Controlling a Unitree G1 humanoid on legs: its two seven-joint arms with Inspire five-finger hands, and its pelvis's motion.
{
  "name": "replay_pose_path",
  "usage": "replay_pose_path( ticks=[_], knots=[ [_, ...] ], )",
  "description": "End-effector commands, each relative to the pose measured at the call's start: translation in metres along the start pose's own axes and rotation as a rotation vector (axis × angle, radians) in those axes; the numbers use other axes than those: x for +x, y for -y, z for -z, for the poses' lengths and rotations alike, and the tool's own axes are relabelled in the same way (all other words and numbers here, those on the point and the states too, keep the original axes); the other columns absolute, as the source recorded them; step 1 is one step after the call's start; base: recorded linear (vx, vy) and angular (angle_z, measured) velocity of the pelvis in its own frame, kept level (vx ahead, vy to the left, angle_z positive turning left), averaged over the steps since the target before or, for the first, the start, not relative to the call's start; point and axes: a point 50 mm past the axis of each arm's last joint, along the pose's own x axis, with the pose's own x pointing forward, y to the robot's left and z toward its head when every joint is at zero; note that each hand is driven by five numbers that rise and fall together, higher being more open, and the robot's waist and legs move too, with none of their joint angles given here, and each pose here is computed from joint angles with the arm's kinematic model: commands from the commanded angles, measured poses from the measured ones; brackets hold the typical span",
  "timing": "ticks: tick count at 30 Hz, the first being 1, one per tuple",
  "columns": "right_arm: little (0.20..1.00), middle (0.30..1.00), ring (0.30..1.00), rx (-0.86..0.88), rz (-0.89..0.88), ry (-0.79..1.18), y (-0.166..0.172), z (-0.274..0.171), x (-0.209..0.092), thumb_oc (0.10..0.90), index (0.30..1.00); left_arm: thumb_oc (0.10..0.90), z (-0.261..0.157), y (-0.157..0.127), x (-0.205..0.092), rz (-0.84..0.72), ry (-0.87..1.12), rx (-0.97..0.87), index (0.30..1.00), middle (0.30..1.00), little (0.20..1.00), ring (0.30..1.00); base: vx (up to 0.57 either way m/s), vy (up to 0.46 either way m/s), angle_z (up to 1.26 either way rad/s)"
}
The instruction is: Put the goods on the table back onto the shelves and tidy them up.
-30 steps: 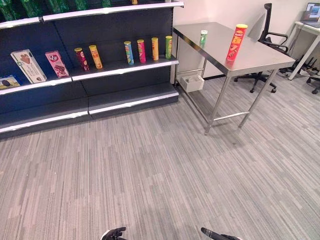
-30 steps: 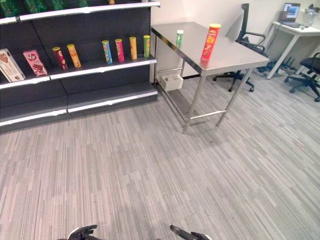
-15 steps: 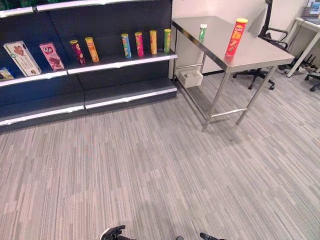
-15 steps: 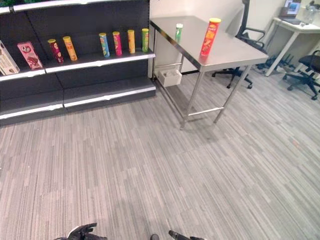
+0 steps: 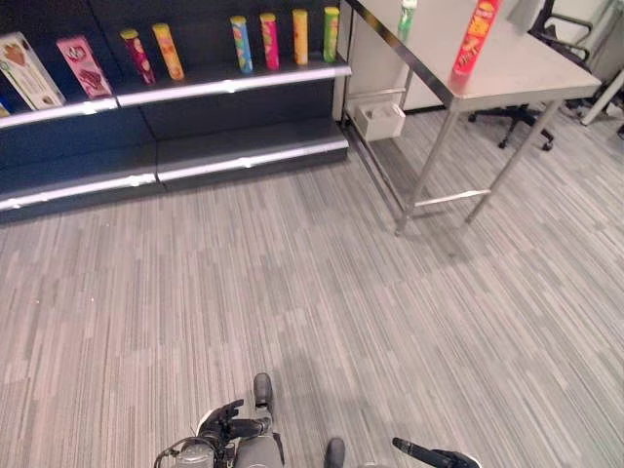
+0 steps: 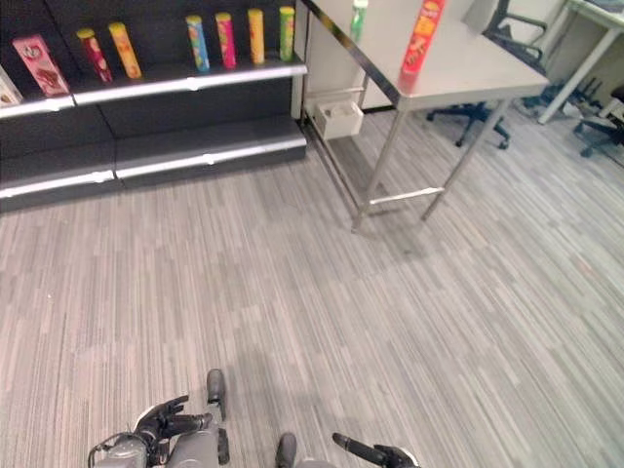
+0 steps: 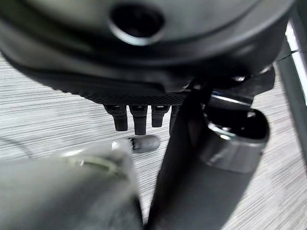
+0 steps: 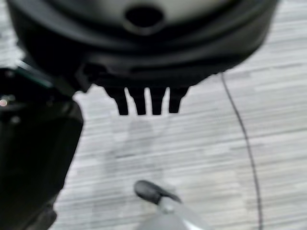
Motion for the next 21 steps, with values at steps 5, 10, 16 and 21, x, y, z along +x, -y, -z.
replay_pose_path(
  ticks=[5, 10, 16, 21],
  knots=[
    [0.9, 0.9, 0.9, -0.046, -0.013, 0.115, 0.001, -0.026, 0.0, 0.8, 0.9, 0.8, 0.004, -0.033, -0.006, -0.084, 0.01, 0.059, 0.9, 0.9, 0.9, 0.9, 0.29, 0.189, -0.24],
    [0.9, 0.9, 0.9, -0.031, 0.008, 0.149, 0.004, -0.037, -0.001, 0.8, 0.9, 0.8, -0.011, -0.036, -0.003, -0.105, 0.045, 0.027, 0.9, 0.9, 0.9, 0.9, 0.28, 0.194, 0.22],
    [0.9, 0.9, 0.9, -0.032, 0.021, 0.103, 0.007, -0.029, 0.0, 0.8, 0.9, 0.8, -0.03, -0.031, 0.0, -0.1, 0.098, 0.054, 0.9, 0.9, 0.9, 0.9, 0.47, -0.223, 0.0],
    [0.9, 0.9, 0.9, -0.047, 0.014, 0.055, 0.01, -0.009, -0.001, 0.8, 0.9, 0.8, -0.02, -0.017, 0.0, -0.052, 0.086, 0.058, 0.9, 0.9, 0.9, 0.9, 0.45, -0.323, 0.32]
  ],
)
